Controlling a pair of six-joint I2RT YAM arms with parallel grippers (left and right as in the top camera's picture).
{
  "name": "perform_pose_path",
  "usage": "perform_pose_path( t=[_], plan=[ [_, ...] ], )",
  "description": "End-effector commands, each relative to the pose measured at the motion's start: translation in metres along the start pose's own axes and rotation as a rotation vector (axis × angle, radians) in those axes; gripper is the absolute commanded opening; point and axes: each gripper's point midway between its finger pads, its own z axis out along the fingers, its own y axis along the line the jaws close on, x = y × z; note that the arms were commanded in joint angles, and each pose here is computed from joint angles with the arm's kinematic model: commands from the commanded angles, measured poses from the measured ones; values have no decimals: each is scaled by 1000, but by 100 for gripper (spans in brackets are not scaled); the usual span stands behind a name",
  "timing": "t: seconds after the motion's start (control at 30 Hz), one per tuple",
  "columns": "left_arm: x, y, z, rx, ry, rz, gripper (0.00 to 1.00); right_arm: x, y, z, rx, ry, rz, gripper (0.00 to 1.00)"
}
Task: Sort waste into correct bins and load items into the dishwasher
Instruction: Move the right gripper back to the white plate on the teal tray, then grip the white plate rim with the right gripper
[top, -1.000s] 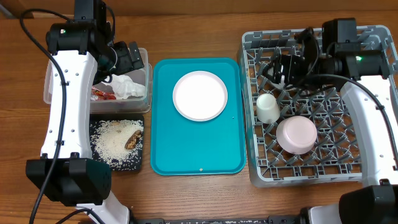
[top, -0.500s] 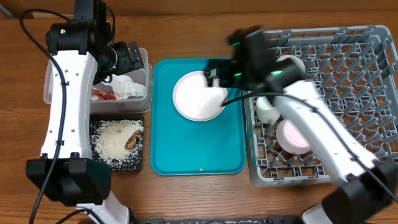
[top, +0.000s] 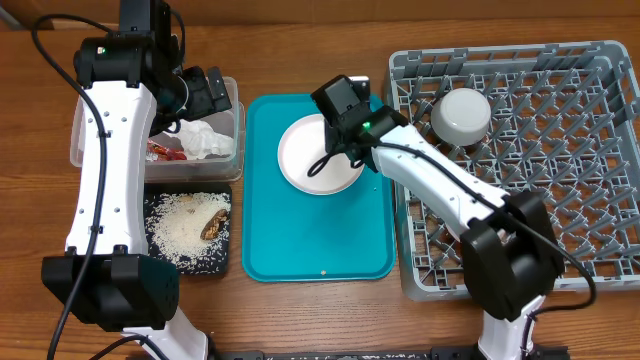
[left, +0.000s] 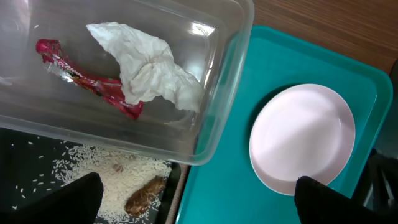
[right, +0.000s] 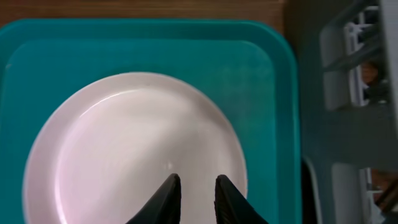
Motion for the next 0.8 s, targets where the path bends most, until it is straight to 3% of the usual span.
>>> perform_pose_path(
  t=[0.0, 0.3, 0.77],
  plan=[
    [0, 2, -2, -9, -9, -10, 100, -6, -24, 16, 88, -17, 36, 23],
    [0, 2, -2, -9, -9, -10, 100, 12, -31, 46, 73, 73, 51, 28],
    [0, 2, -2, -9, -9, -10, 100, 27, -29, 49, 56, 140, 42, 30]
  ],
)
